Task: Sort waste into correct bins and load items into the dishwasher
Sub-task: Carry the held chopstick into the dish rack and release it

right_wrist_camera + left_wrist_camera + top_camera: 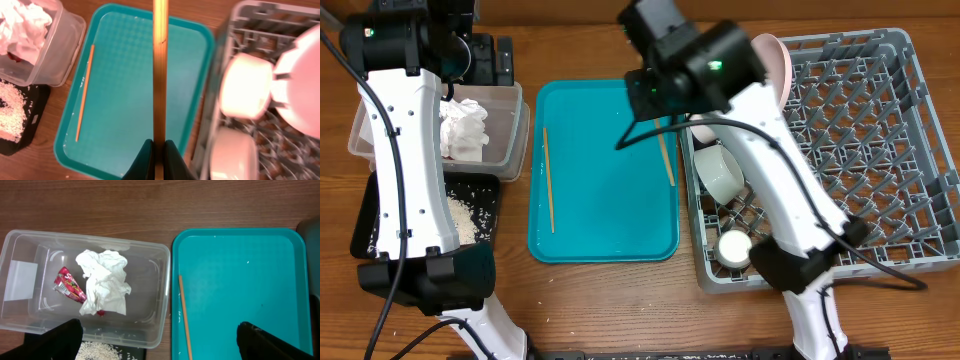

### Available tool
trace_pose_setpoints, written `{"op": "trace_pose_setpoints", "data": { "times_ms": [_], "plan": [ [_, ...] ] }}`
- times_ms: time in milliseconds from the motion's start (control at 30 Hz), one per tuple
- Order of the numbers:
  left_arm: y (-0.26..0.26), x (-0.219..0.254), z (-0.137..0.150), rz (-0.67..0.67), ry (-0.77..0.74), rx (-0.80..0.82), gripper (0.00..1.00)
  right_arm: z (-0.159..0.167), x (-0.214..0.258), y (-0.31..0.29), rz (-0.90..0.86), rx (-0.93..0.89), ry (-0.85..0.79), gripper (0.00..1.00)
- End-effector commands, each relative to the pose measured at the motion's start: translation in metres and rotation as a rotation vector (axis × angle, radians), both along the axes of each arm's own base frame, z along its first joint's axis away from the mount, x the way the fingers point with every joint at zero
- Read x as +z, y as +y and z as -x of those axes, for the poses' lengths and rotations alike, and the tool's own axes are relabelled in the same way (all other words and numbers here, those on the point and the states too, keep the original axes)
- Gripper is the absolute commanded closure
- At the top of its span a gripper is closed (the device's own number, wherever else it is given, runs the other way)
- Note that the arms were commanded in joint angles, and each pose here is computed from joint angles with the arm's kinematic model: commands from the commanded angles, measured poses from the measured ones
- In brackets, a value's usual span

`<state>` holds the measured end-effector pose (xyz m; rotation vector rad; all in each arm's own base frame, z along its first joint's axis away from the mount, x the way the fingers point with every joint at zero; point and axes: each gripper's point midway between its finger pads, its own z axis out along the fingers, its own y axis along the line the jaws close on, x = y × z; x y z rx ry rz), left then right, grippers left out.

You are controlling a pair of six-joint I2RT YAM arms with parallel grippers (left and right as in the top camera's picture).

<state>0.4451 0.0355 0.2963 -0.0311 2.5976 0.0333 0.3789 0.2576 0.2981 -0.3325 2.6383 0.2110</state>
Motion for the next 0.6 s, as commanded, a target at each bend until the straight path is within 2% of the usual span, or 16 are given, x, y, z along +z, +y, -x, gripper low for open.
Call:
{"op": "trace_pose_setpoints", "data": {
  "times_ms": [0,133,300,400,567],
  "plan": [
    [-0.001,0.003,-0.004,0.0,-0.012,0.007,0.0,0.012,0.033,-0.051,0.01,-0.082,-0.052,0.96],
    [-0.001,0.003,-0.004,0.0,-0.012,0.007,0.0,0.009,0.003,-0.096,0.113,-0.154,0.033,0.96],
    [-0.001,0.003,-0.004,0.0,-0.012,0.007,0.0,0.007,-0.062,-0.148,0.266,-0.255,0.208,0.96],
    [-0.001,0.003,-0.004,0.0,-0.012,0.007,0.0,0.009,-0.107,-0.161,0.325,-0.221,0.293,0.96],
    [-0.001,0.003,-0.004,0.0,-0.012,0.007,0.0,0.01,-0.142,-0.184,0.379,-0.225,0.346,0.96]
  ]
}}
